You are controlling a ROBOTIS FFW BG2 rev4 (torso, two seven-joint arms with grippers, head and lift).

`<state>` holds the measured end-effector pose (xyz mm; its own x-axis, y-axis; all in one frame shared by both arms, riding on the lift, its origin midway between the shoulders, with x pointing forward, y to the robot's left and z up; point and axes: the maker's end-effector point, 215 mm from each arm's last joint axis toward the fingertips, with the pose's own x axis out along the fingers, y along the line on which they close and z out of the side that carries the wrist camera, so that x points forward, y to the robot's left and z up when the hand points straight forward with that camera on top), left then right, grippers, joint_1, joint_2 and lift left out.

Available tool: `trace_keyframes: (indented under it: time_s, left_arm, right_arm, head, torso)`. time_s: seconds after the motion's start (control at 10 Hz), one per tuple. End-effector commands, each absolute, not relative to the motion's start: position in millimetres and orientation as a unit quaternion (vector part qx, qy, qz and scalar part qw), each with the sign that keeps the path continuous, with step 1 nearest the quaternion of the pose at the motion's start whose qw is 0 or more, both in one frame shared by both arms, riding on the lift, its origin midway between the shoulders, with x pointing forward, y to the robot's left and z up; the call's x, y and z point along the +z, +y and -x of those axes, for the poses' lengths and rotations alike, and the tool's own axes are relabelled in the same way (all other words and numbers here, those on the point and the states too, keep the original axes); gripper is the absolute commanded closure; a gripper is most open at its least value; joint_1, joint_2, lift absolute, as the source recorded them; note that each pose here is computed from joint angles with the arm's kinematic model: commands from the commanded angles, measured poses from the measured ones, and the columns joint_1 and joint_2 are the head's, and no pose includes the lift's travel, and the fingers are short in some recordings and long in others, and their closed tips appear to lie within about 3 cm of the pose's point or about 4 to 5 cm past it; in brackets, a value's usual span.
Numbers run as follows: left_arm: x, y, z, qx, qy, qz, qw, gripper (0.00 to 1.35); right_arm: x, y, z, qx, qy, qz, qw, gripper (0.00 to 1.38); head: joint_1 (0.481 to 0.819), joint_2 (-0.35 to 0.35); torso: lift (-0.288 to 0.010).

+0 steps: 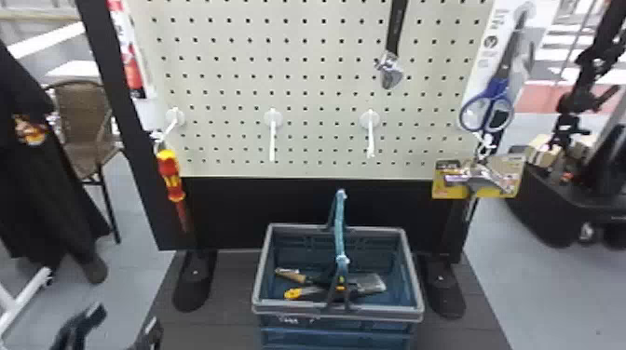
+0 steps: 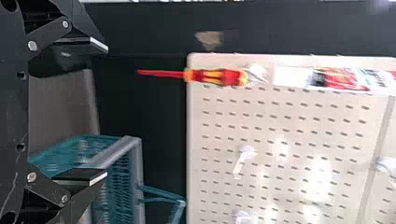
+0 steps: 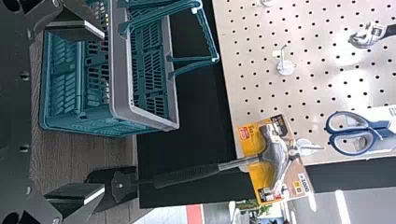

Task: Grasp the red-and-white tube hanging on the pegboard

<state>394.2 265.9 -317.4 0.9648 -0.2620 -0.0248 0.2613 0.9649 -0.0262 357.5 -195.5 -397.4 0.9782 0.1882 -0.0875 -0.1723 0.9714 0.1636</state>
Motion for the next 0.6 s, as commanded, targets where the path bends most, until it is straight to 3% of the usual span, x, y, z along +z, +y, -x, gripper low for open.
trace_keyframes:
  time_s: [0.0,0.5]
  left_arm:
    - [-273,267,-417,-0.142,-0.006,-0.011,0.990,0.34]
    - [-172,282,-500,-0.167,-0.050,-0.074,0.982,0.34]
  right_arm:
    - [-397,-195,-357,0.091,0.051,-0.077,0.992,0.15]
    - [-395,-194,-361,0.093,0.049,-0.077,0.991,0.15]
  head:
    - [0.549,0.000]
    - [0.549,0.000]
  torso:
    - [-0.100]
    - [-0.100]
